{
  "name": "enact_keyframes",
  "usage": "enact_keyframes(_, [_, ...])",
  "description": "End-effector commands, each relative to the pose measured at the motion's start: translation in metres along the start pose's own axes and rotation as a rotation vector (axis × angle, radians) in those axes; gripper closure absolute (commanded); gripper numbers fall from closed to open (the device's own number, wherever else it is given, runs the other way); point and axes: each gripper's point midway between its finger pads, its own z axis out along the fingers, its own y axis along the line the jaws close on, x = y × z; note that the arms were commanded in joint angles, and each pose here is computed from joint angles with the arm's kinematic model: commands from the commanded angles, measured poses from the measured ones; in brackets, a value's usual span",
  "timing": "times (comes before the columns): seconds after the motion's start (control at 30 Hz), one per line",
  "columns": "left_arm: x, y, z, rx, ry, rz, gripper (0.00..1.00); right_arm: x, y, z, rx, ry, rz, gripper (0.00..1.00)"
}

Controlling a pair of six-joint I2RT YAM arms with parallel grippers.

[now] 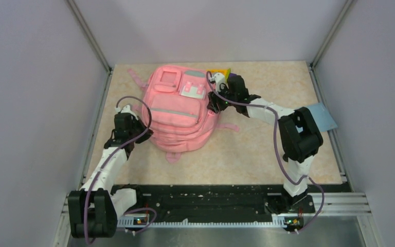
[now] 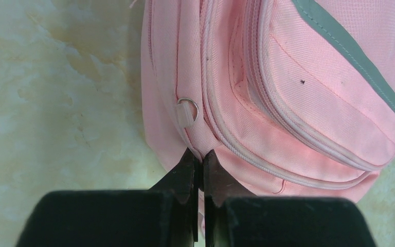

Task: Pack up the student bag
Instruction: Unzip the student bag at the center of the board.

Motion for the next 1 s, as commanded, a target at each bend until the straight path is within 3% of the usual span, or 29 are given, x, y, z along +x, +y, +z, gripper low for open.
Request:
enact_keyframes(0.0, [-0.044,-0.015,-0.007,0.031,-0.128,0.017,1.00,-0.004,0.006,0.009,-0.103,0.001,-0.008,0.51])
enact_keyframes(0.33, [-0.043,-0.014,-0.007,0.029,-0.125,0.016,1.00,0.023,0.020,0.014,-0.237,0.072,0.076,0.70])
enact_keyframes(0.6, [-0.040,-0.015,-0.007,0.037,-0.120,0.006,1.00,0.036,0.025,0.004,-0.233,0.126,0.122,1.00])
enact_keyframes(0.83, [-0.029,-0.017,-0.006,0.071,-0.095,-0.001,1.00,0.007,0.027,-0.023,-0.183,0.098,0.102,1.00])
enact_keyframes(0.97, [-0.028,-0.015,-0.007,0.066,-0.109,-0.002,1.00,0.007,0.035,-0.028,-0.167,0.156,0.053,1.00])
